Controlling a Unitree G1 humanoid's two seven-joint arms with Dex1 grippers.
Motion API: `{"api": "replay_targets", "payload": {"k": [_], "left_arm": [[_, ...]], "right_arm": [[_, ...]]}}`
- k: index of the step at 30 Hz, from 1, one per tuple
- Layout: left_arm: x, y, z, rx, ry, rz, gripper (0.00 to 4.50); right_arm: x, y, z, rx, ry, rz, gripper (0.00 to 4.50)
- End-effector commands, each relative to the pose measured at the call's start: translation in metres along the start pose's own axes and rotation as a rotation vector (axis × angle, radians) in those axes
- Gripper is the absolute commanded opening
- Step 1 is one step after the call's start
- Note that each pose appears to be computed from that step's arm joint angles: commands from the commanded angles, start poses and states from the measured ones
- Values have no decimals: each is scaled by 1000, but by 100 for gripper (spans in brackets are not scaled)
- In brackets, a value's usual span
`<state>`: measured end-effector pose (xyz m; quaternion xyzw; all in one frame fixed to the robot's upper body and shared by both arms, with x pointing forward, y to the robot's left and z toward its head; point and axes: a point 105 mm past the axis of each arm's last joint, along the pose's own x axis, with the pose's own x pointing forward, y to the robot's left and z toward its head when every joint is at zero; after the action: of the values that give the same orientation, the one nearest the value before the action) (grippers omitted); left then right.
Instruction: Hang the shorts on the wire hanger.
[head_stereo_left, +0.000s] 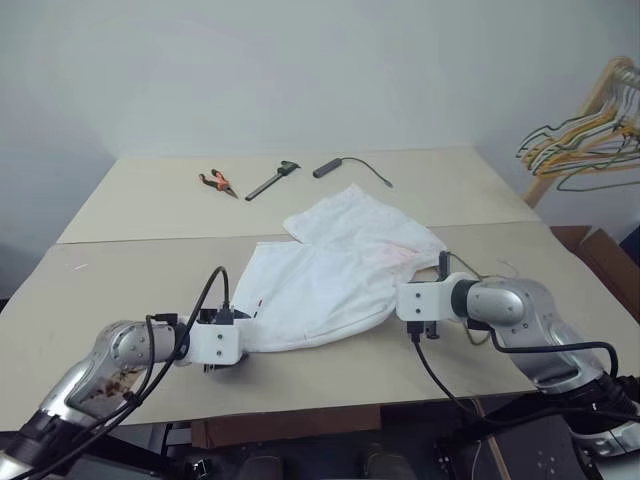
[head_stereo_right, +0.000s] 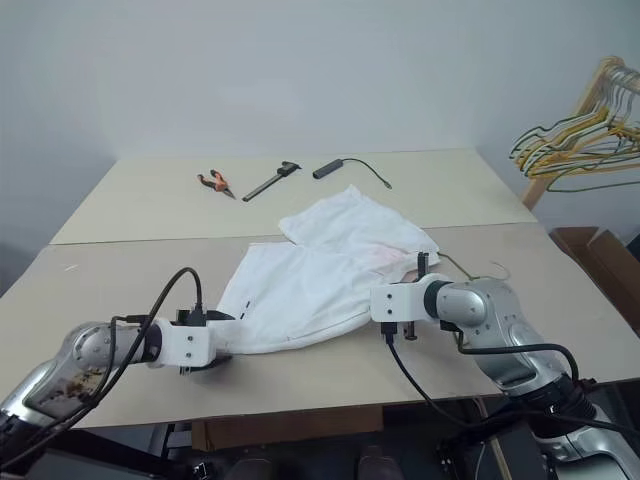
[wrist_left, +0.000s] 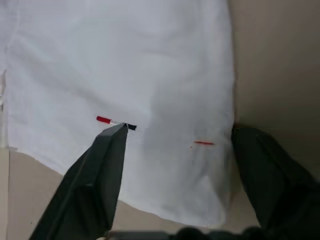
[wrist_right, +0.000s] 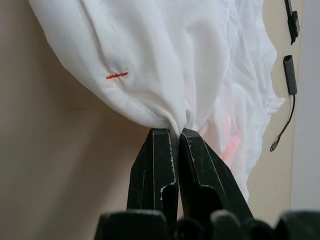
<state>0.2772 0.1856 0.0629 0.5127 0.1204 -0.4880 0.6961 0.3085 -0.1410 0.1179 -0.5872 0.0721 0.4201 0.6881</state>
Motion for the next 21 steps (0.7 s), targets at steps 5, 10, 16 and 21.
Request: {"api": "replay_targets", "payload": {"k": [5, 10, 16, 21], "left_arm": [[11, 19, -20, 10, 67, 54, 93], [12, 43, -22, 19, 67, 134, 3], [-13, 58, -19, 42, 20, 61, 3], [-26, 162, -27, -20, 94, 496, 3]], "right_arm": [[-15, -13, 4, -17, -12, -62, 0], [-16, -17, 0, -39, -9, -60, 0], [-21, -13, 4, -58, -118, 49, 0], [-1, -88, -8, -32, -85, -166, 0]]}}
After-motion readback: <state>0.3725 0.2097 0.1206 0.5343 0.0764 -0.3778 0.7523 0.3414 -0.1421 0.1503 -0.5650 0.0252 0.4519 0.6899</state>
